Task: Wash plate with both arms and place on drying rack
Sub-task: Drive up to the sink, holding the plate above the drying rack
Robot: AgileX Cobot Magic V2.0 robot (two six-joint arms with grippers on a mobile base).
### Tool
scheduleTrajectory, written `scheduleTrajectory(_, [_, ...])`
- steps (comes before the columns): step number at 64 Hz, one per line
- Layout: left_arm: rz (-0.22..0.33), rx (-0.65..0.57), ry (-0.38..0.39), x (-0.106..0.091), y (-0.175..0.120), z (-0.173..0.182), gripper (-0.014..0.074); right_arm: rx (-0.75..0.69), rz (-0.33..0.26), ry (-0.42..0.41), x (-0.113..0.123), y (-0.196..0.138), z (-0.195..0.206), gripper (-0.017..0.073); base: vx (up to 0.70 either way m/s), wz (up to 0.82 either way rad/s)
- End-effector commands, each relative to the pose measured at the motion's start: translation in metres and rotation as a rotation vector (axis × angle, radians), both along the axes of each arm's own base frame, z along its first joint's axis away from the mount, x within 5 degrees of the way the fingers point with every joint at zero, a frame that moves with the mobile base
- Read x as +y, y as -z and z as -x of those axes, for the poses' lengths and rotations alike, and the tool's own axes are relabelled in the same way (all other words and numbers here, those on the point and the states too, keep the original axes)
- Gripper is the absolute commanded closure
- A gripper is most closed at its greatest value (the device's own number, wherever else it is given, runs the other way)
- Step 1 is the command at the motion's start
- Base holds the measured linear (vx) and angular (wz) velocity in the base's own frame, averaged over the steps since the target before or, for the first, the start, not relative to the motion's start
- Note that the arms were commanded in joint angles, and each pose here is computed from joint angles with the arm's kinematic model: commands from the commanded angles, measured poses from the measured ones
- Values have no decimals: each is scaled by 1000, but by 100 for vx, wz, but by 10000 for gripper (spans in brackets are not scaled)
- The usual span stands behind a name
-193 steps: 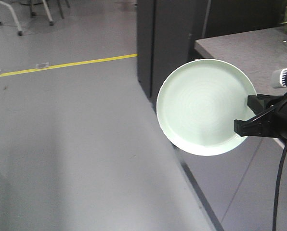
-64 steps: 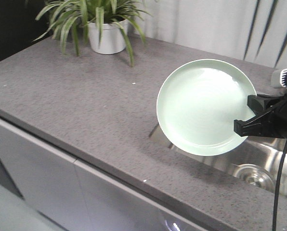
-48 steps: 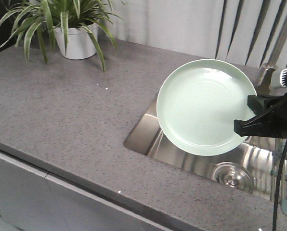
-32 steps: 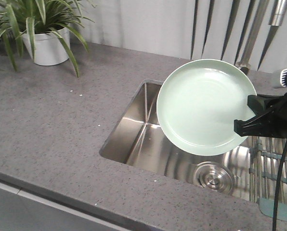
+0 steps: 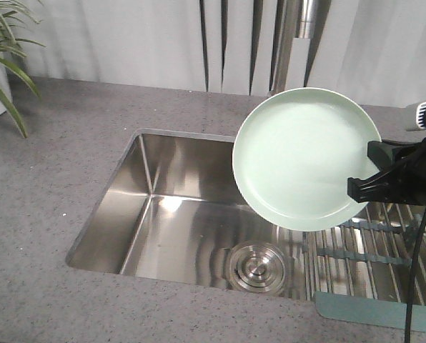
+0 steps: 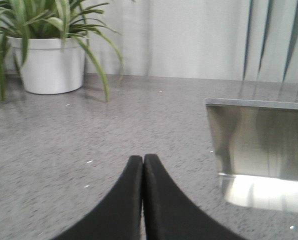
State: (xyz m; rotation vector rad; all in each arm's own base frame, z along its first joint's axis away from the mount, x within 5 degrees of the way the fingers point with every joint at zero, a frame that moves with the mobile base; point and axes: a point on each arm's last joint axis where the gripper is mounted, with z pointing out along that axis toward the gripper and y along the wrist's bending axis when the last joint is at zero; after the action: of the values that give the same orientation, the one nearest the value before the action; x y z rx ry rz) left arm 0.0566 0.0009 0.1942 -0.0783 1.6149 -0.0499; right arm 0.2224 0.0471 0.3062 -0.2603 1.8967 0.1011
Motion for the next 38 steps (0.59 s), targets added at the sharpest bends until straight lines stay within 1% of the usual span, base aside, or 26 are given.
scheduleTrajectory(1, [10, -70, 4, 0, -2, 0, 599, -125, -24, 12, -2, -21, -1, 569, 5, -31])
scheduleTrajectory(17, [10, -70, 4, 0, -2, 0, 599, -125, -24, 12, -2, -21, -1, 569, 4, -21])
scheduleTrajectory(38, [10, -70, 4, 0, -2, 0, 599, -125, -24, 12, -2, -21, -1, 569, 0, -2])
